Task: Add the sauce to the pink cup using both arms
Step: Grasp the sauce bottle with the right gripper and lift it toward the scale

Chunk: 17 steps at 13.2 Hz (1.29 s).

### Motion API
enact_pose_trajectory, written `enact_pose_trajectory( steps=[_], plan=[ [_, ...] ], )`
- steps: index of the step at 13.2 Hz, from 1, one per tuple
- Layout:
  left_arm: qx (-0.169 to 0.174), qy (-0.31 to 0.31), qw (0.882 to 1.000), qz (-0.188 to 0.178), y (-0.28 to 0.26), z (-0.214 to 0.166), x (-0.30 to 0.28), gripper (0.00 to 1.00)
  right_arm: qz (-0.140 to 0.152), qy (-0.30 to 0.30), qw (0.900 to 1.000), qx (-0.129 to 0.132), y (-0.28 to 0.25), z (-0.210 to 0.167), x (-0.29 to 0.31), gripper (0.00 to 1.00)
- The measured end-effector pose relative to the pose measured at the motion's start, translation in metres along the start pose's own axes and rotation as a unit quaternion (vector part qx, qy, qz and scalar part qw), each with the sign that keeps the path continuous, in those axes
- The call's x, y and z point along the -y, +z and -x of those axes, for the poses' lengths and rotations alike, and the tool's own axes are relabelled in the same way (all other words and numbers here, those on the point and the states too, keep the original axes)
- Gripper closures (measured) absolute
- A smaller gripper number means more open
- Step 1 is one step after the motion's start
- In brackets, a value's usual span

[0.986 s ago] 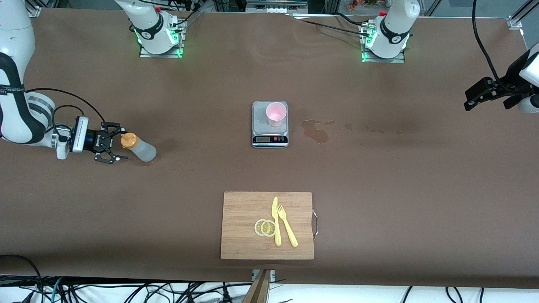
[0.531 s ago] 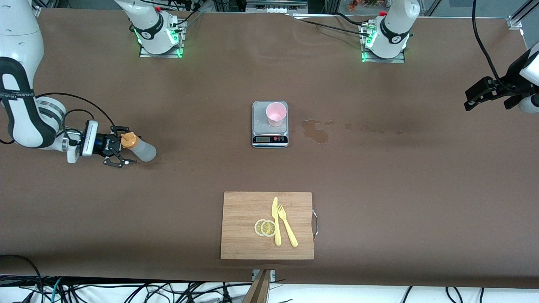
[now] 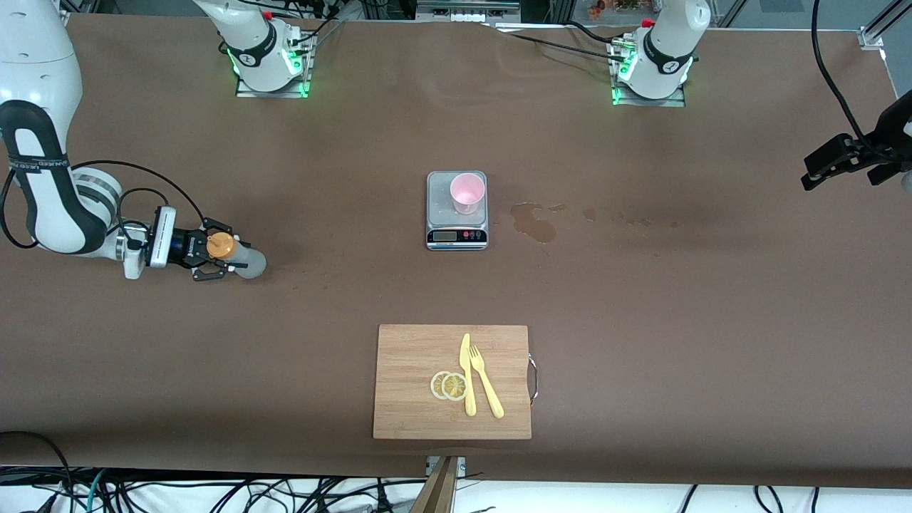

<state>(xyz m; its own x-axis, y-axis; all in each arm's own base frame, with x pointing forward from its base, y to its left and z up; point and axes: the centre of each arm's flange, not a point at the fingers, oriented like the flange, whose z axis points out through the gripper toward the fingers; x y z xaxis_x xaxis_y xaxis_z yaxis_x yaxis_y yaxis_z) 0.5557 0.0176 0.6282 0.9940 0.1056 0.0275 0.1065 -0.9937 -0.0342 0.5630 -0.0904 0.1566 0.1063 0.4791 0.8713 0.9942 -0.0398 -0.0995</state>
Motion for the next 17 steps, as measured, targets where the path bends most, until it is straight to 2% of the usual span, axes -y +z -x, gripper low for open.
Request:
enact_pose_trajectory(
  steps=[2,4,7,9,10,13,17],
  plan=[
    [0.0,0.002,1.0,0.0,0.0,0.0,-0.002,0.0,0.003,0.001,1.0,0.018,0.002,-0.009,-0.006,0.54],
    [0.001,0.003,1.0,0.0,0.001,0.0,-0.003,0.0,0.0,0.015,0.998,0.065,-0.002,-0.036,-0.015,0.54],
    [0.004,0.005,1.0,0.0,0.001,0.001,-0.005,0.0,0.002,0.056,0.988,0.143,-0.014,-0.117,-0.021,0.65],
    [0.009,0.004,1.0,-0.001,0.002,0.002,-0.005,0.0,0.004,0.082,0.979,0.189,-0.012,-0.172,-0.017,0.65],
    [0.01,0.004,1.0,-0.001,0.002,0.002,-0.005,0.0,0.008,0.098,0.971,0.217,-0.006,-0.198,-0.014,0.65],
    [0.009,0.0,1.0,-0.001,0.002,0.001,0.0,0.0,0.017,0.144,0.941,0.306,0.022,-0.262,0.001,0.65],
    [0.009,-0.001,1.0,-0.001,0.001,0.001,0.001,0.0,0.035,0.173,0.906,0.385,0.082,-0.323,0.026,0.65]
  ],
)
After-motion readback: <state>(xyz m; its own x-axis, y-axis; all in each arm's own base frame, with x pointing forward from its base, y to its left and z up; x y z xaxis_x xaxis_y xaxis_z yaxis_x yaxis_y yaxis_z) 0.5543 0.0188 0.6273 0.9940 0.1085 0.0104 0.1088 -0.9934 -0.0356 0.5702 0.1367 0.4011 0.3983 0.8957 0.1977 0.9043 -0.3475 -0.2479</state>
